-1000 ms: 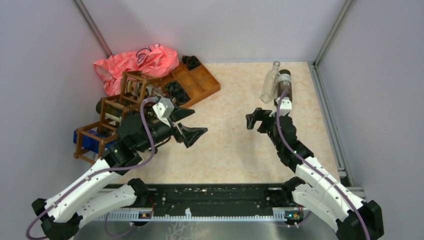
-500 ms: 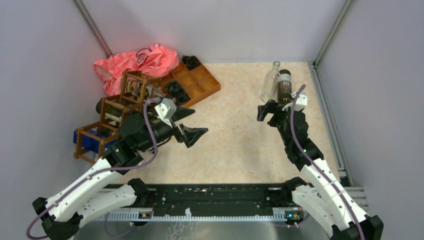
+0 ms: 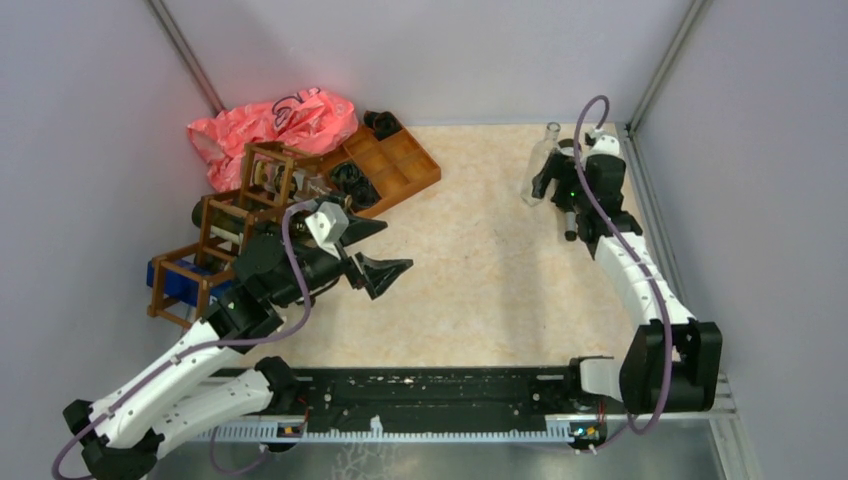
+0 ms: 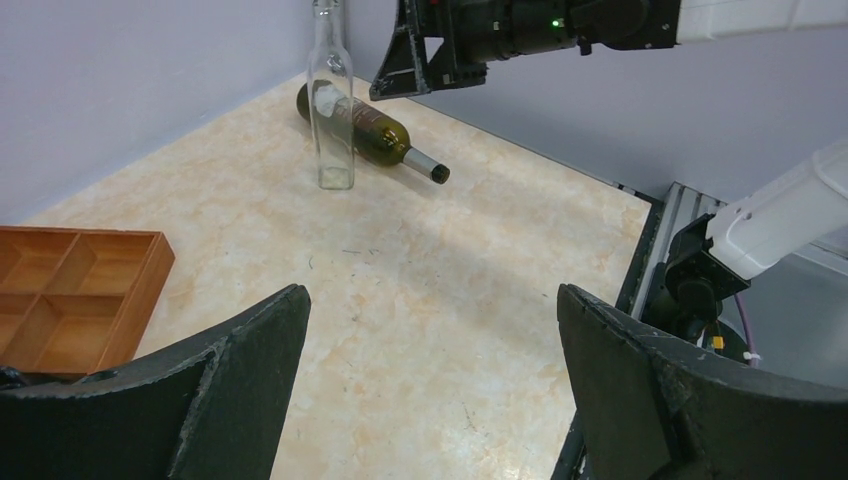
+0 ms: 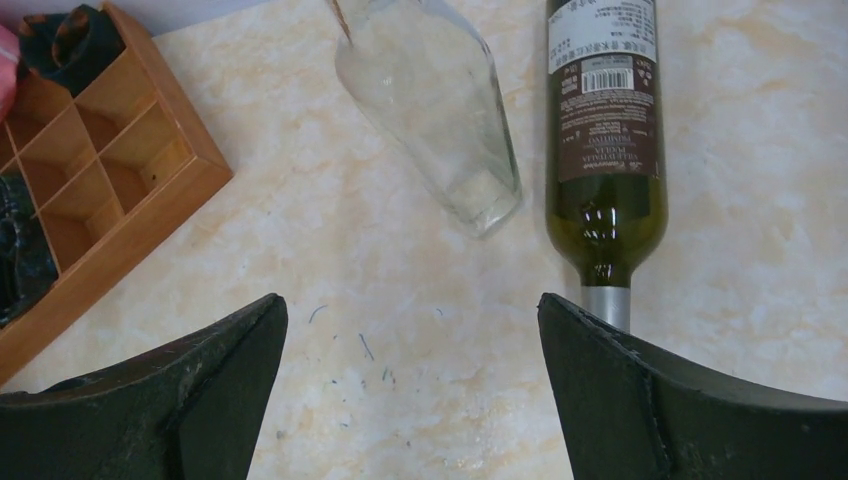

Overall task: Put the wine bottle on the wine rack
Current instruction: Pick up the wine bottle from the center of the board.

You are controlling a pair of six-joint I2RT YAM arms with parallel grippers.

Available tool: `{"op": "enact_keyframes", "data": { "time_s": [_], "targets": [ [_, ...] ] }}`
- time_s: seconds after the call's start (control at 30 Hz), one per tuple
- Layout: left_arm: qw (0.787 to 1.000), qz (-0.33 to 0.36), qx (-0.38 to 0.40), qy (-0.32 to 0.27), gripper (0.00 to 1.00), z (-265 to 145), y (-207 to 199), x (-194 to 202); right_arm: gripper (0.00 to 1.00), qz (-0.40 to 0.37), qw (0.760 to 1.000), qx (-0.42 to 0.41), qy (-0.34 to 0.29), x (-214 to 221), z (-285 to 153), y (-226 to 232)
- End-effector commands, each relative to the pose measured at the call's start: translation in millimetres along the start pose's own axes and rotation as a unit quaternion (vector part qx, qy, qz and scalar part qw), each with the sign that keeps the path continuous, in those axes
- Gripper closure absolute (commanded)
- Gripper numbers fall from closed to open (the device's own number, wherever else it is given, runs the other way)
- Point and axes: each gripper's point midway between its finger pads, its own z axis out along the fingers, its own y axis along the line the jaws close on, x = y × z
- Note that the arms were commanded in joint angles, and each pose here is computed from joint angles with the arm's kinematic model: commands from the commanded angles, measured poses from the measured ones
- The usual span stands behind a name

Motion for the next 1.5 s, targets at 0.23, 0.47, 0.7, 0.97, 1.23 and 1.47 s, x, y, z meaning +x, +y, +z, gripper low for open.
{"op": "enact_keyframes", "data": {
  "time_s": [0.23,0.47,0.7,0.97,1.23,1.47],
  "targets": [
    [1.0,0.004,-0.002,-0.021,0.01,-6.6,-0.1,-10.2,0.02,-0.17,0.985,-0.003,-0.03,-42.6,50.4,-3.0],
    [1.0,0.0,-0.006,-0.023,0.01,-7.0,0.9,-12.0,0.02,-0.253,0.963,-0.046,-0.082,-58.3,82.7,9.7],
    [1.0,-0.007,-0.012,-0.016,0.01,-10.4,1.9,-10.2,0.05,-0.302,0.946,-0.086,-0.074,-58.0,122.8,20.1],
    [1.0,-0.017,-0.019,-0.015,0.01,-13.9,3.2,-7.9,0.32,-0.324,0.929,-0.171,-0.062,-38.6,131.5,43.1],
    [0.999,-0.032,-0.012,-0.011,0.01,-16.3,-0.6,-3.4,0.99,-0.258,0.945,-0.179,-0.087,-34.8,98.0,49.2],
    [0.999,-0.053,-0.002,0.004,0.01,-14.6,-3.1,20.3,1.0,-0.054,0.966,-0.241,-0.073,-48.8,34.9,87.0]
  ]
}}
